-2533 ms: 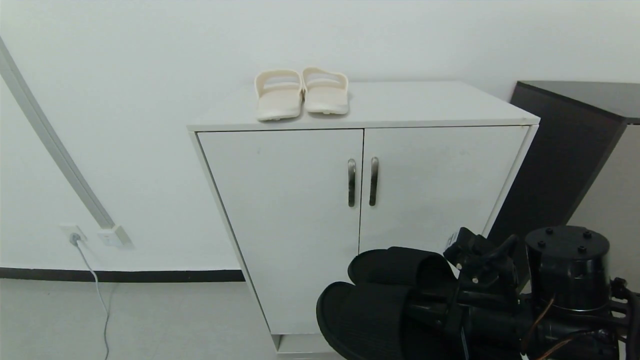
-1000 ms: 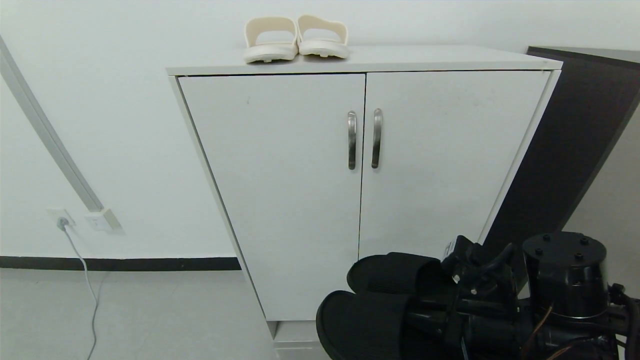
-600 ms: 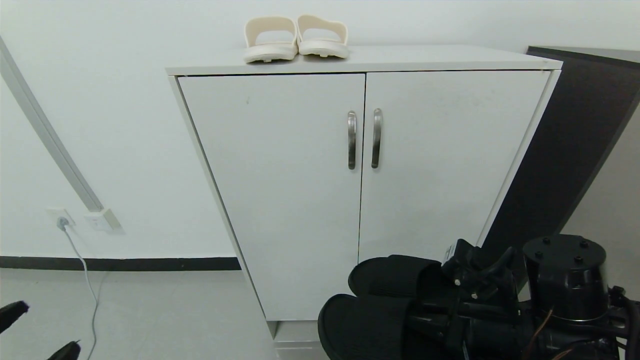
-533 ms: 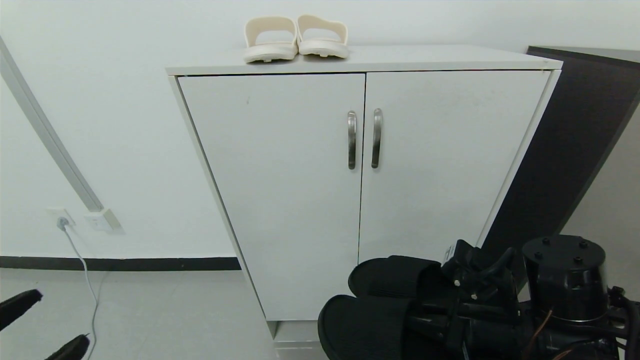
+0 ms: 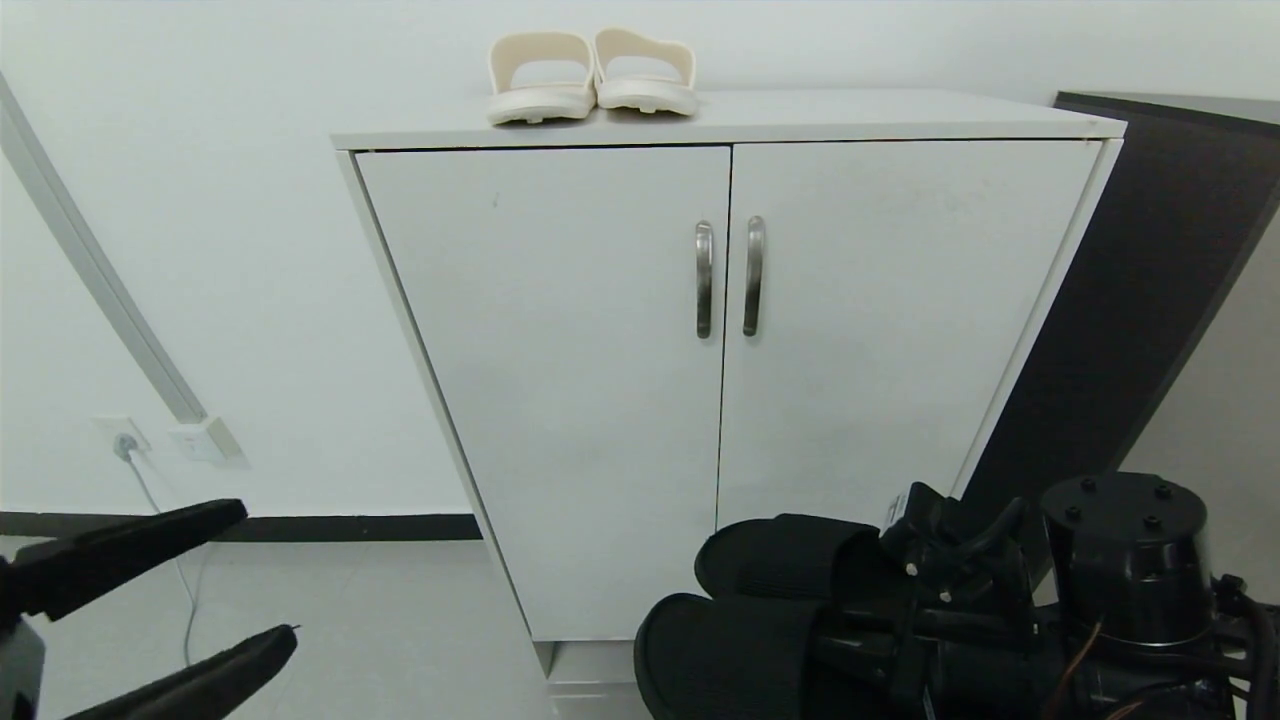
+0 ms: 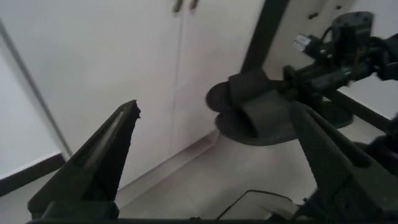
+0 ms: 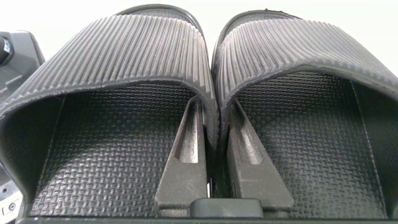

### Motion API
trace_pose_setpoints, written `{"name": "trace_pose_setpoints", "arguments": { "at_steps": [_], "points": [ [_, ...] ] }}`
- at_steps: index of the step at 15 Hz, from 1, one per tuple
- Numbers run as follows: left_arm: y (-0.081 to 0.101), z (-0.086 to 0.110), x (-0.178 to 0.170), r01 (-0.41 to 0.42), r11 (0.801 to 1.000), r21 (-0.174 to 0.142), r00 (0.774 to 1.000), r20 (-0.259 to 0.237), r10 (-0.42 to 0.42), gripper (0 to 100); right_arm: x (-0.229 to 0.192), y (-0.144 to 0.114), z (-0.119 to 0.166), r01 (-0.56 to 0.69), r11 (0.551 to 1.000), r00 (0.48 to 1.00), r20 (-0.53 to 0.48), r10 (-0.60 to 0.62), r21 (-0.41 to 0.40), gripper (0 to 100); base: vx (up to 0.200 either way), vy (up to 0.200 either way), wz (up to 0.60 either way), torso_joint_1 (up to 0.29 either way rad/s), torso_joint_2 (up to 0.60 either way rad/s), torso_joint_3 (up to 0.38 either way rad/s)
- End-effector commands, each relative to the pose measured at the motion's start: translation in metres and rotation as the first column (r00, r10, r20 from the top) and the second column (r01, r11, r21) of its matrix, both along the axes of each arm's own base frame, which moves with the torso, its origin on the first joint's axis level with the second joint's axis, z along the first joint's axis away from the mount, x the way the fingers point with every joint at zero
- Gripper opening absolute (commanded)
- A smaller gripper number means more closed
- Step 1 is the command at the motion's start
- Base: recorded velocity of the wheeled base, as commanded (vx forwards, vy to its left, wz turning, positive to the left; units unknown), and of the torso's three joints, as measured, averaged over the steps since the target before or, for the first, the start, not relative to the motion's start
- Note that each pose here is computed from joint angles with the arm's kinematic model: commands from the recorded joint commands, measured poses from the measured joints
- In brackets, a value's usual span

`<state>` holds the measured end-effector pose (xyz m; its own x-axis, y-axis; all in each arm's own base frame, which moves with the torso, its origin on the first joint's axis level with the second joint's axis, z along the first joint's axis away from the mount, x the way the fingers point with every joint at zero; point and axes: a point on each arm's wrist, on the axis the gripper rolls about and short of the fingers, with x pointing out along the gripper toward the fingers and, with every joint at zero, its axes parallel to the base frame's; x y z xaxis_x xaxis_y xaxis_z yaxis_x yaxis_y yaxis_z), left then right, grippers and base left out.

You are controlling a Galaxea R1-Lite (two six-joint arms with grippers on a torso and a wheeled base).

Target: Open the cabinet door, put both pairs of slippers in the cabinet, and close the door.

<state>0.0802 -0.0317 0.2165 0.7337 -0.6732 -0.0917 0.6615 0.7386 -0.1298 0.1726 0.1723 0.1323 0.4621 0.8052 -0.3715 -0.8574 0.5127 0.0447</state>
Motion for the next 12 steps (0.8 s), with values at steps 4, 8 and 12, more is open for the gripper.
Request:
{"name": "trace_pose_setpoints", "arguments": {
  "at_steps": [4, 8, 12],
  "points": [
    [-0.052, 0.022, 0.053, 0.233, 0.972, 0.025, 0.969, -0.09, -0.23, 100, 0.0, 0.0, 0.002, 0.0, 1.0, 1.0, 0.006, 0.0, 0.004, 0, 0.0, 0.0, 0.0, 0.0, 0.0, 0.0],
    [-0.111, 0.03, 0.116, 0.312, 0.95, 0.003, 0.95, -0.027, -0.312, 100, 0.002, 0.0, 0.001, 0.007, 1.0, 1.0, 0.008, -0.007, 0.014, 0, 0.0, 0.0, 0.0, 0.0, 0.0, 0.0],
    [-0.172, 0.041, 0.157, 0.335, 0.938, -0.086, 0.942, 0.013, -0.335, 100, 0.003, 0.001, 0.0, 0.009, 1.0, 1.0, 0.002, -0.009, 0.01, 0, 0.0, 0.0, 0.0, 0.0, 0.0, 0.0]
  ]
}}
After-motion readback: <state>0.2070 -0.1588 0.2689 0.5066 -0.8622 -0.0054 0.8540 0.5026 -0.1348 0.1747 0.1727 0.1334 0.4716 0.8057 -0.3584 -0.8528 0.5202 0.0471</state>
